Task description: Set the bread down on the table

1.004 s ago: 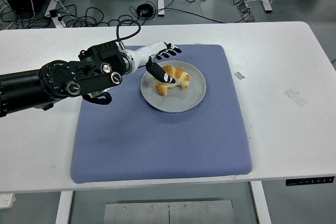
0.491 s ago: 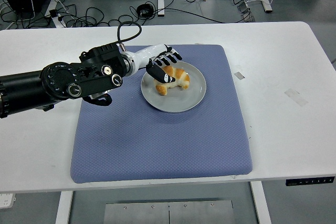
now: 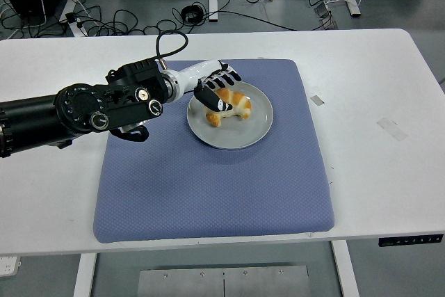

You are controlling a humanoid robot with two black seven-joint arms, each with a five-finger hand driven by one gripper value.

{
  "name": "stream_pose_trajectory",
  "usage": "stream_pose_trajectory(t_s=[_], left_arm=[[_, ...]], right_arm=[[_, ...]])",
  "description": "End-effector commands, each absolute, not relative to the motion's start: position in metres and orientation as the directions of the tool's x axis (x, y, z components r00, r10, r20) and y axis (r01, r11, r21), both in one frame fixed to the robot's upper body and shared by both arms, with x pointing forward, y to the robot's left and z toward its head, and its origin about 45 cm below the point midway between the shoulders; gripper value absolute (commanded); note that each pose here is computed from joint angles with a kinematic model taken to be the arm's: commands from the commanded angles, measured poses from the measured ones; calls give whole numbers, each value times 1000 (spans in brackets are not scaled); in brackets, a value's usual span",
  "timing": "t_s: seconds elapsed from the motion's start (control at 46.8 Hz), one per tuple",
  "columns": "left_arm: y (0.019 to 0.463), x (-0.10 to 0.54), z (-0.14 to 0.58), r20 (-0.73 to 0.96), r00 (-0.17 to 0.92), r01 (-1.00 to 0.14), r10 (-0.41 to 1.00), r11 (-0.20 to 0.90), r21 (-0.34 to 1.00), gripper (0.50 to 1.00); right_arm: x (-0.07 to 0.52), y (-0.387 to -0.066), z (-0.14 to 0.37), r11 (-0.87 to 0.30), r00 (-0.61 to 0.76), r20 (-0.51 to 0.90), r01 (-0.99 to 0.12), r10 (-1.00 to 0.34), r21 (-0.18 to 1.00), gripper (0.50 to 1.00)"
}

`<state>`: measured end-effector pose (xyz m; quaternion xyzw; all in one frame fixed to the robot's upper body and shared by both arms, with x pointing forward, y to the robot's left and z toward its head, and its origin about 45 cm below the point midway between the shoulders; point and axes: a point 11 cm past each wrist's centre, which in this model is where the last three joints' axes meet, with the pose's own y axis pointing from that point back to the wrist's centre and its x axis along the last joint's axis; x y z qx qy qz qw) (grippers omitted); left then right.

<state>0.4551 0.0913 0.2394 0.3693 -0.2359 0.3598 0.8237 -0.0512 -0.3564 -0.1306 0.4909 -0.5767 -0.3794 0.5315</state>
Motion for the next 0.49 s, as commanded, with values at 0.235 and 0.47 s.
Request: stream_pose_trajectory(t_s=[0.235, 0.47], left_arm=[[92, 457, 242, 656, 623, -772, 426, 468, 430, 810], [92, 457, 241, 656, 625, -771, 423, 469, 432, 808]], right_arm=[[-51, -356, -131, 230, 47, 241, -163, -970, 959, 1000], [-51, -356, -131, 230, 47, 241, -163, -970, 959, 1000]])
